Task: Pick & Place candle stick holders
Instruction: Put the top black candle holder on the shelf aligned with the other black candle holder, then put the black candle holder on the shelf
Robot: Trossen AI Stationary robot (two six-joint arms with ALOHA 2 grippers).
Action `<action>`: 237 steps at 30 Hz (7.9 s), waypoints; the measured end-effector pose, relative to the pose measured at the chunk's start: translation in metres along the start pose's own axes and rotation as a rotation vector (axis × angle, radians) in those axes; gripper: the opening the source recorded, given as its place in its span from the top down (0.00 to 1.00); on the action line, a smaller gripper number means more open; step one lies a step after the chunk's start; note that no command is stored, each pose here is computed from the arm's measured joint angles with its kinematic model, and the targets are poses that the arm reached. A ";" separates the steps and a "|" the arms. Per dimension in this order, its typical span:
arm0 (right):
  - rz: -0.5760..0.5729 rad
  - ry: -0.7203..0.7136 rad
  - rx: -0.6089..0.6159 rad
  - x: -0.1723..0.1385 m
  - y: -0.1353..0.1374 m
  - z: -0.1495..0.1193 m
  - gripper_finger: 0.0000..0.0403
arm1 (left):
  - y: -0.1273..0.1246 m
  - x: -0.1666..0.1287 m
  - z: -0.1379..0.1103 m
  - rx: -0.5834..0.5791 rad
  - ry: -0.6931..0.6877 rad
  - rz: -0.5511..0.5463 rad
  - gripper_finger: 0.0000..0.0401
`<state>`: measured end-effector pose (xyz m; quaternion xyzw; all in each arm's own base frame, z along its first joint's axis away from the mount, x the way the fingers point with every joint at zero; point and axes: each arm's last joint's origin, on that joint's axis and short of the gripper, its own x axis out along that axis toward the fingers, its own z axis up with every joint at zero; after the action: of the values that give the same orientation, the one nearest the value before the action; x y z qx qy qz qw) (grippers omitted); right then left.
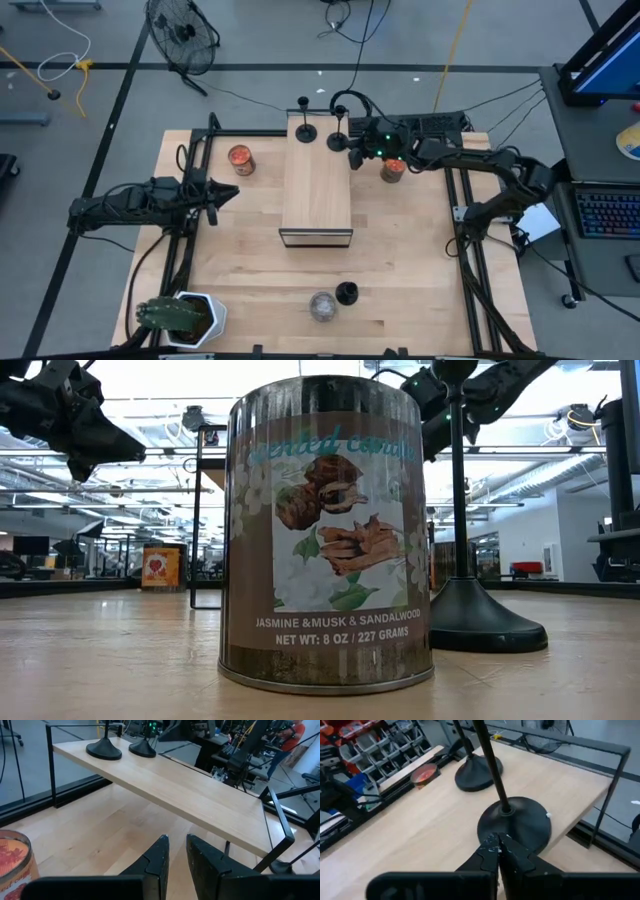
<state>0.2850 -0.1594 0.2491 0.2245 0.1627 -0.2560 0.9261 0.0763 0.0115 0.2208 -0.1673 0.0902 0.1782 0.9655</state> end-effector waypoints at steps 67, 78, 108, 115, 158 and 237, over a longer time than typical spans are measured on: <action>-0.027 -0.016 -0.021 0.014 -0.015 -0.002 1.00 | 0.000 0.000 0.000 -0.031 -0.002 0.000 0.82; 0.004 0.027 -0.019 0.013 -0.008 -0.007 1.00 | 0.000 0.000 0.000 -0.031 -0.002 0.000 0.82; -0.053 -0.055 -0.055 0.030 -0.016 -0.008 1.00 | 0.001 0.000 0.001 -0.019 -0.019 0.042 0.82; -0.089 -0.063 -0.057 0.029 -0.025 -0.005 1.00 | 0.001 0.000 0.001 -0.033 -0.020 0.041 0.82; 0.005 0.003 -0.062 0.041 -0.010 -0.021 1.00 | 0.001 0.000 0.001 -0.068 -0.019 0.041 0.82; 0.390 0.837 -0.379 -0.145 0.242 -0.072 0.99 | -0.002 0.000 -0.002 0.115 0.043 -0.079 0.82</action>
<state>0.2860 0.1209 0.3291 0.1621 0.5188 0.0681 0.8366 0.0766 0.0091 0.2191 -0.1187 0.1144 0.1307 0.9776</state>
